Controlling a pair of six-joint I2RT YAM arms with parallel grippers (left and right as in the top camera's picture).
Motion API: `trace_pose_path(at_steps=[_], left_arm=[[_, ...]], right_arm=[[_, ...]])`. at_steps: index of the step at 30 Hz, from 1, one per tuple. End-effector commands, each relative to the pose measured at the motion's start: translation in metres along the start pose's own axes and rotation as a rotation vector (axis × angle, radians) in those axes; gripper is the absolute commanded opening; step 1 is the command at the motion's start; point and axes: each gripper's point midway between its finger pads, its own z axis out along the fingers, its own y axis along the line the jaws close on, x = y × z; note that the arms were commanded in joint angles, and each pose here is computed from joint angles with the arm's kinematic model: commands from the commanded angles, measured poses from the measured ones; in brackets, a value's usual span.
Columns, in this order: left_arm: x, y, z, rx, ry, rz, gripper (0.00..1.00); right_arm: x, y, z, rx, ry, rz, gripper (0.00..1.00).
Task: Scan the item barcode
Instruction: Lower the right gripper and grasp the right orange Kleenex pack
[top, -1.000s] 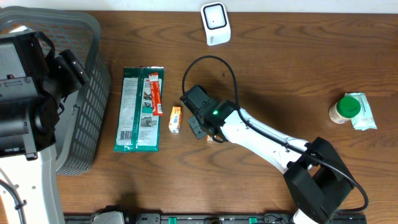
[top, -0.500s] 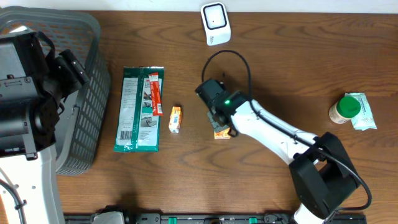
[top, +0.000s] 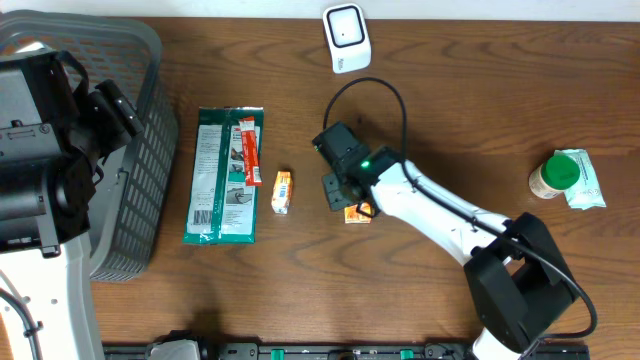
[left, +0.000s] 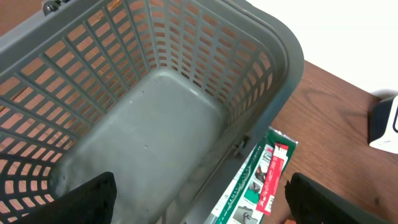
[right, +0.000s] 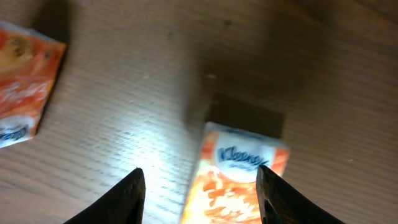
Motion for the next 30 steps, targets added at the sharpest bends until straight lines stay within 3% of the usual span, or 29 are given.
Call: trace_pose_path(at_steps=[1,13,21,27,30], left_arm=[[-0.001,0.003,0.000,-0.012,-0.002,-0.004,0.88],[-0.001,0.003,0.000,-0.012,-0.002,-0.004,0.88],[-0.001,0.003,0.000,-0.012,-0.002,-0.004,0.88],[-0.001,0.003,0.000,-0.012,-0.002,-0.004,0.88],[-0.001,0.003,0.000,-0.012,-0.002,-0.004,0.88]], right_arm=[[0.007,0.000,0.003,0.087,-0.021,0.030,0.51],[0.015,-0.007,0.001,0.249,-0.096,0.041,0.41],[0.034,-0.013,0.033,0.303,-0.013,0.016,0.41],[0.039,-0.016,0.042,0.323,0.012,0.005,0.24],[0.035,-0.015,0.038,0.317,0.004,-0.008,0.24]])
